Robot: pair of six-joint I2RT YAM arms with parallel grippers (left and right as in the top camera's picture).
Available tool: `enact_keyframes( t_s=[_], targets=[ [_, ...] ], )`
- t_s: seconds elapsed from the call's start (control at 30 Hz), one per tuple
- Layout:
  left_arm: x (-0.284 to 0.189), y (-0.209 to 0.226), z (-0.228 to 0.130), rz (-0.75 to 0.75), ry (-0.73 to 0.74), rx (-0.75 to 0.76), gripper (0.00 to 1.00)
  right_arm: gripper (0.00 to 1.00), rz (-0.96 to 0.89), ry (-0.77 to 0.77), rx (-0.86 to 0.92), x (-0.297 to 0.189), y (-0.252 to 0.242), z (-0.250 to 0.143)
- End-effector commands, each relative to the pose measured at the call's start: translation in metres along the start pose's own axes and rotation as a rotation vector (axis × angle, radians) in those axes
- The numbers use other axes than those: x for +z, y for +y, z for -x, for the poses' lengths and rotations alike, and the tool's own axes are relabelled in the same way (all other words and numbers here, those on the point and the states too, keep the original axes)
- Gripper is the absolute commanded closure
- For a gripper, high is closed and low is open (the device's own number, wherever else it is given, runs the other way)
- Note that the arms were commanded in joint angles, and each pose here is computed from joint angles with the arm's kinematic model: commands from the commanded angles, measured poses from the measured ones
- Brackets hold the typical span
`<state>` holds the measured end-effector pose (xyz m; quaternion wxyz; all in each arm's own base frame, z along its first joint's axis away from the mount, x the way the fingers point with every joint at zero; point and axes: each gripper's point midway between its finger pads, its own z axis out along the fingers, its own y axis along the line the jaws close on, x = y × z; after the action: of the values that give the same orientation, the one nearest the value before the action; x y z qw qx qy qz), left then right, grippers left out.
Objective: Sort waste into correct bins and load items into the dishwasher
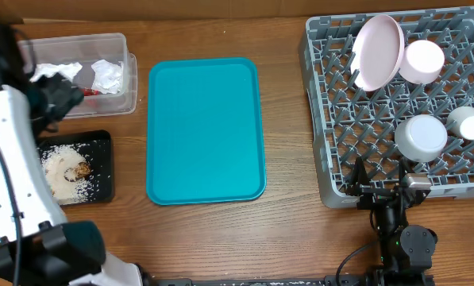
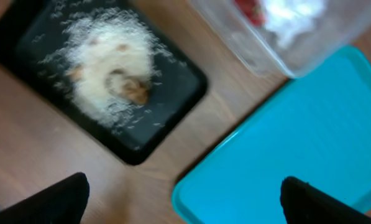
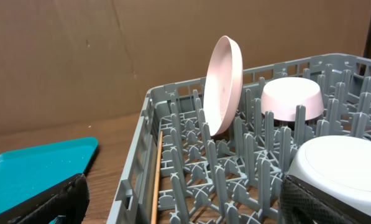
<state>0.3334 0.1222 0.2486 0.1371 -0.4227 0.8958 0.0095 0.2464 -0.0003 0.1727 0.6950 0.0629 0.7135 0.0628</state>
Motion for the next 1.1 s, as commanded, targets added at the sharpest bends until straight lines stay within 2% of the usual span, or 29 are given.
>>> enact_keyframes(
  t_s=[0.0,0.27,0.47,0.73,0.9,1.07],
  targets=[
    [-0.022,-0.022,-0.027,-0.096,-0.092,0.187,0.0,0.0,-0.009,-0.006,-0.003,0.0,-0.002,-0.002],
    [-0.014,-0.057,-0.097,-0.323,-0.278,0.418,0.0,0.0,-0.009,-0.006,-0.003,0.0,-0.002,-0.002],
    [-0.002,-0.059,-0.144,-0.53,-0.426,0.487,0.0,0.0,-0.009,-0.006,-0.003,0.0,-0.002,-0.002],
    [0.028,-0.031,-0.156,-0.676,-0.651,0.416,0.0,0.0,-0.009,-0.006,-0.003,0.0,-0.002,-0.002],
    [0.047,-0.034,-0.169,-0.762,-0.75,0.493,0.0,0.0,-0.009,-0.006,-0.003,0.0,-0.002,-0.002],
    [0.053,-0.024,-0.172,-0.809,-0.865,0.487,0.0,0.0,-0.009,-0.006,-0.003,0.0,-0.002,-0.002]
  ],
)
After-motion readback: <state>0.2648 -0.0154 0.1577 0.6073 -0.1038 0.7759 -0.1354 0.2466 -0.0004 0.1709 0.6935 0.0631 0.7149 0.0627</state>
